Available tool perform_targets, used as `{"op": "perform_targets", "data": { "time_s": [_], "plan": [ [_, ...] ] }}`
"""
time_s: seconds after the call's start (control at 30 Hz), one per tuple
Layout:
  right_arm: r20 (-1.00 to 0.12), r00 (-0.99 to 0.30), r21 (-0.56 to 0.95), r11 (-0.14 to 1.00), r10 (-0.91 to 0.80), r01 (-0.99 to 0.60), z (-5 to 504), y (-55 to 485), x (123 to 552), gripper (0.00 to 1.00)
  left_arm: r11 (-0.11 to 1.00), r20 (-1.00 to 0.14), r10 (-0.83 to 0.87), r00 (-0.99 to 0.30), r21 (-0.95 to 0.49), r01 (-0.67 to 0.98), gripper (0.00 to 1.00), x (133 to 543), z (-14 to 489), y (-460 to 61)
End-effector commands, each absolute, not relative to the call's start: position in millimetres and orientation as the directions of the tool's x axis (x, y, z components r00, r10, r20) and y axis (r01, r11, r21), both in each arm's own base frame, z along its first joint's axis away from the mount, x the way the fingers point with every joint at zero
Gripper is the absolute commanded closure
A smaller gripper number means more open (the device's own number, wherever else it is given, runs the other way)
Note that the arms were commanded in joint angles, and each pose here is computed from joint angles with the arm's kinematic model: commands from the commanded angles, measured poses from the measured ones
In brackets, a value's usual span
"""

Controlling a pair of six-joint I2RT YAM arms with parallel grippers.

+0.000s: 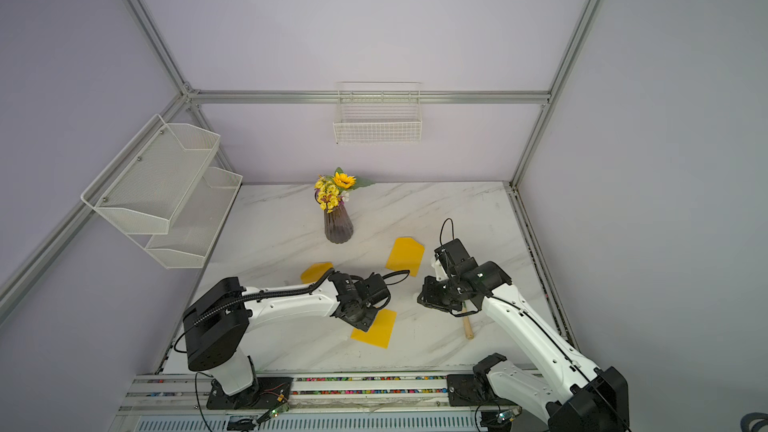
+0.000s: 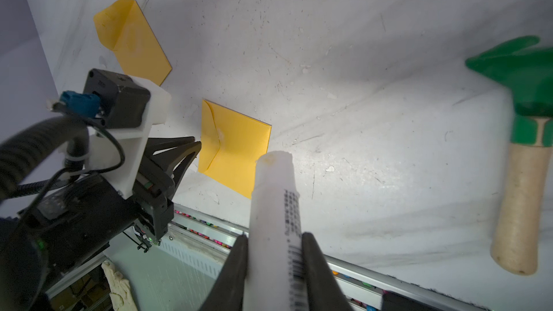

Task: Seal the envelope with a glue stick
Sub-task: Seal the envelope at the center of the board.

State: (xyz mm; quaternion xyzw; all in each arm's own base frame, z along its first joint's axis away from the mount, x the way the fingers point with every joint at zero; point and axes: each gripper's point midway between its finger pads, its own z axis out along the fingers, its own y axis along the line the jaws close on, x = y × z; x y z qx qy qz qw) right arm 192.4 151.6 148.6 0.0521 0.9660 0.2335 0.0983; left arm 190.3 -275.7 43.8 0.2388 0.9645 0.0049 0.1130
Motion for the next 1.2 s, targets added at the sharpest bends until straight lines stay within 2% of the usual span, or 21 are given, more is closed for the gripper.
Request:
{"op": "perform_targets", "data": {
  "time_s": [0.0,0.27,0.87,1.03,1.17],
  "plan": [
    [-0.195,-0.970,0.457,0.889,0.142,0.039,157.7,150.1,198.1,1.00,0.878,-0.227,0.470,-0.853,0.023,0.477,0.85,188.7,48.5,-281.0],
    [-0.195,-0.970,0.459,0.888,0.143,0.039,159.3,150.4,197.6,1.00,0.878,-0.200,0.466,-0.862,-0.019,0.479,0.83,183.5,31.8,-288.7],
    [-0.180,-0.975,0.446,0.894,0.129,0.036,151.6,149.1,195.6,1.00,0.882,-0.060,0.467,-0.882,0.109,0.459,0.85,163.2,-15.2,-258.7],
    [-0.181,-0.975,0.446,0.895,0.128,0.035,153.0,149.0,196.0,1.00,0.877,-0.200,0.478,-0.855,0.066,0.475,0.84,179.4,24.2,-278.0],
    [-0.187,-0.973,0.445,0.895,0.135,0.038,154.0,147.7,195.5,1.00,0.887,-0.270,0.453,-0.850,0.037,0.461,0.83,186.7,50.1,-280.2]
  ]
}}
